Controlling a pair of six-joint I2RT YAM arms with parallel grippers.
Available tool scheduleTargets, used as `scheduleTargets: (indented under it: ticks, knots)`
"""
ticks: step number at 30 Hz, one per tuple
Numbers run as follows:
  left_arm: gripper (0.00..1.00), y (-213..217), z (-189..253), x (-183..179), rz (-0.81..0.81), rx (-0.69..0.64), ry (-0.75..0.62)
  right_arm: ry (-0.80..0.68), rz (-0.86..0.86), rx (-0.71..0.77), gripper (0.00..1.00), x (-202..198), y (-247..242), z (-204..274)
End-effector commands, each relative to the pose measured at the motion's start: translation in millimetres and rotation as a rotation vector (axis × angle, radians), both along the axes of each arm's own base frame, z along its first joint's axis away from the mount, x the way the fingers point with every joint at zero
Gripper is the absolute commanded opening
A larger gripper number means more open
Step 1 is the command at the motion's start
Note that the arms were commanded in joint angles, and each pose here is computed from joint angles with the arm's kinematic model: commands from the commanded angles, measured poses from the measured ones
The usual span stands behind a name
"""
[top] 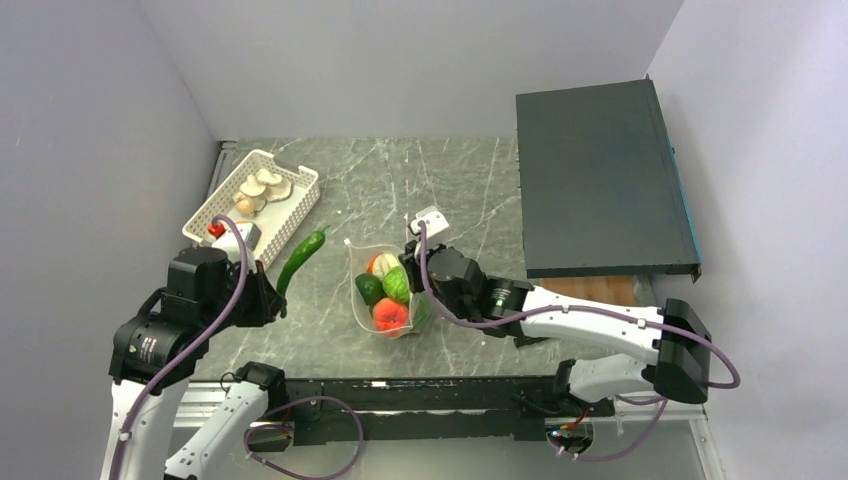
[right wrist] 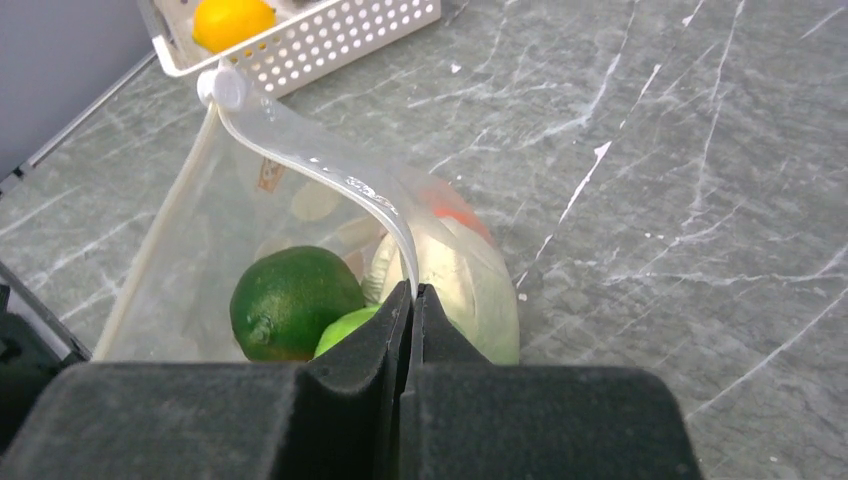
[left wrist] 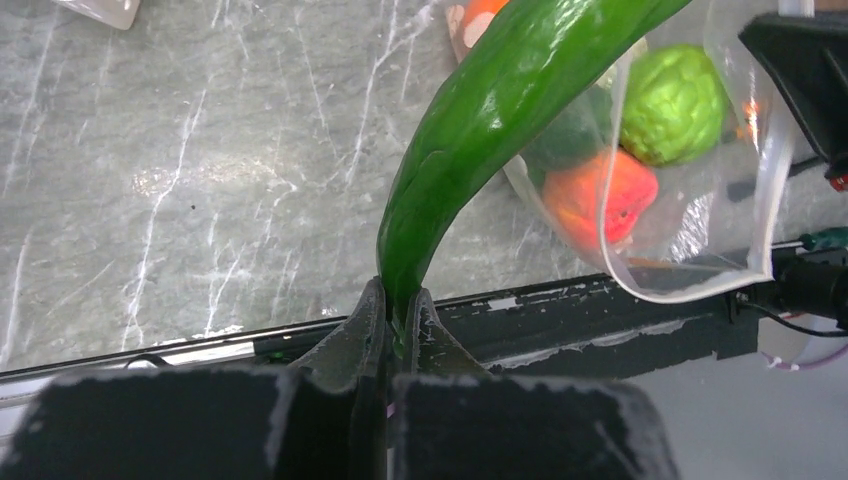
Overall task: Place the food in the zip-top bag and seal the zipper
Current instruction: Place the fake vegetable in the zipper food storage bag.
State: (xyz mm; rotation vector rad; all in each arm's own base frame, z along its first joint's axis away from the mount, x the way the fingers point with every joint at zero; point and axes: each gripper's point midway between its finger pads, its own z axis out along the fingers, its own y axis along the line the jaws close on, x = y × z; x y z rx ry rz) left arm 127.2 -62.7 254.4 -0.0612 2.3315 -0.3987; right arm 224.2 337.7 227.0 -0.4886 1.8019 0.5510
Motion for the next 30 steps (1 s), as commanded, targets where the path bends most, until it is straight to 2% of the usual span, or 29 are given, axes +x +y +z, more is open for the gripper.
scheduleTargets:
  ticks: [1,3,9,13,16,18,22,24,27,30]
  knots:
    - [0.00,-10,13,-8,-0.109,-0.004,-0.004,-0.028,-0.100,0.058,0.00,18,5,35]
    - [0.00,-10,17,-10,-0.105,-0.016,-0.009,-0.037,-0.127,0.065,0.00,23,7,43]
    - [0.00,-27,-4,-31,-0.160,-0.096,0.156,-0.070,-0.125,0.101,0.00,23,28,66]
    - [0.00,-43,-5,-44,-0.217,-0.191,0.176,-0.088,-0.119,0.118,0.00,20,40,75]
    - [0.00,-44,-9,-53,-0.220,-0.206,0.209,-0.100,-0.125,0.133,0.00,17,46,82]
    - [0.00,-43,-2,-52,-0.212,-0.212,0.151,-0.103,-0.107,0.141,0.00,14,51,84]
    - [0.00,-72,39,-44,-0.398,-0.357,-0.153,-0.093,-0.079,0.148,0.00,11,55,84]
    - [0.00,-76,50,-38,-0.438,-0.365,-0.257,-0.069,-0.051,0.151,0.00,7,59,83]
    - [0.00,-73,50,-25,-0.461,-0.288,-0.298,-0.026,-0.001,0.170,0.00,2,61,81]
    - [0.00,-79,65,-8,-0.441,-0.334,-0.342,0.007,0.027,0.196,0.00,0,60,81]
